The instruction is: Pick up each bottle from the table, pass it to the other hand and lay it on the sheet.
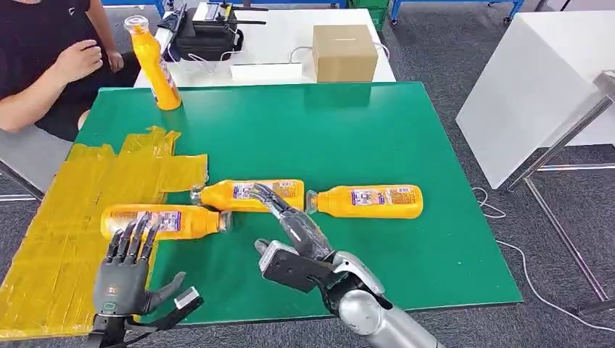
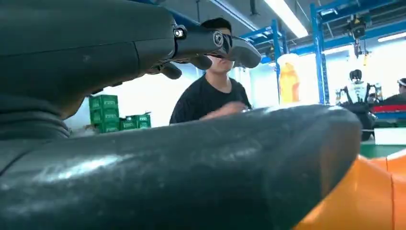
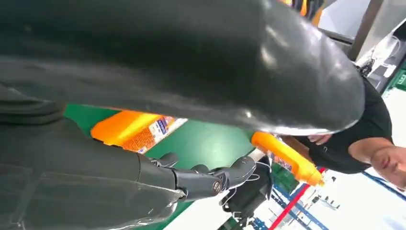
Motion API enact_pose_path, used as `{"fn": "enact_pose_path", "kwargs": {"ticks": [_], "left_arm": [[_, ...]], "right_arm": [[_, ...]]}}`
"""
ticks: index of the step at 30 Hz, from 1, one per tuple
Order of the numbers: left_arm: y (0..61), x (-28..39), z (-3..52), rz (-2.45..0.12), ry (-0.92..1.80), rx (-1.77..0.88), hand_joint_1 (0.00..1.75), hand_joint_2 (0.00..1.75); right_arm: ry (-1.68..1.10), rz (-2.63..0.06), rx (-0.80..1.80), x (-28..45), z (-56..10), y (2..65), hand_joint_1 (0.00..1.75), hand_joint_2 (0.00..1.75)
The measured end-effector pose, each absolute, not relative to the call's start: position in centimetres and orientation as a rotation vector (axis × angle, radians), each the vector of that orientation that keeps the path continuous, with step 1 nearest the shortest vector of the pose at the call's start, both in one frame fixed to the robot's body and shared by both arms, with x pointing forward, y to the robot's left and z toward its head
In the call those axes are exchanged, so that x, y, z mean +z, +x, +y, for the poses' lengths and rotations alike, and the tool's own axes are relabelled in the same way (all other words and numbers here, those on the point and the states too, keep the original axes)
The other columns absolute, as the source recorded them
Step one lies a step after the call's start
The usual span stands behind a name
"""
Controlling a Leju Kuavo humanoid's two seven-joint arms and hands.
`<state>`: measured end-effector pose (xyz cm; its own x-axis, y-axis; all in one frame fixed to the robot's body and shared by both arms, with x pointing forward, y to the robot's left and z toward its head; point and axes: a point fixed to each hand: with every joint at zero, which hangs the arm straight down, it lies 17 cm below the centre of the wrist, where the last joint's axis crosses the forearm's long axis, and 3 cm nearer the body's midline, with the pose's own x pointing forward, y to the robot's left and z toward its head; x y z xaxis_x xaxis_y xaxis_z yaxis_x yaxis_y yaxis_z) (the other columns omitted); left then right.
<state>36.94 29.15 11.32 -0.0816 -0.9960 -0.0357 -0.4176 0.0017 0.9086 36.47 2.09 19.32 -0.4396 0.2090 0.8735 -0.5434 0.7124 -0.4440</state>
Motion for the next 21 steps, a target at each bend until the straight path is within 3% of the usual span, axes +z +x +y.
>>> {"fn": "enact_pose_path", "kwargs": {"ticks": [1,2,5,8,10,13,21], "left_arm": [[36.9,11.9,28.8,-1.625,1.458,-1.026,0.0,0.0],[36.9,12.5,28.5,-1.678,1.414,-0.982,0.0,0.0],[36.6,14.3,30.9,-1.832,1.178,-0.561,0.0,0.0],[36.6,13.8,33.7,-1.857,0.695,0.104,0.0,0.0],[36.7,14.9,33.5,-1.882,0.423,0.371,0.0,0.0],[37.2,17.1,31.7,-1.913,0.179,0.541,0.0,0.0],[38.5,21.6,27.9,-1.953,-0.146,0.7,0.0,0.0]], "right_arm": [[0.262,-1.839,0.872,19.2,2.1,36.4,0.0,0.0],[0.259,-1.838,0.871,19.2,2.0,36.5,0.0,1.75],[0.213,-1.836,0.875,18.7,1.6,36.6,0.0,1.75],[0.101,-1.811,0.902,17.4,0.6,37.1,0.0,1.75],[-0.012,-1.782,0.944,16.5,-0.3,38.3,0.0,1.75],[-0.149,-1.735,1.015,15.5,-1.6,41.8,0.0,1.75],[-0.446,-1.507,1.237,12.6,-3.5,49.6,0.0,1.75]]}}
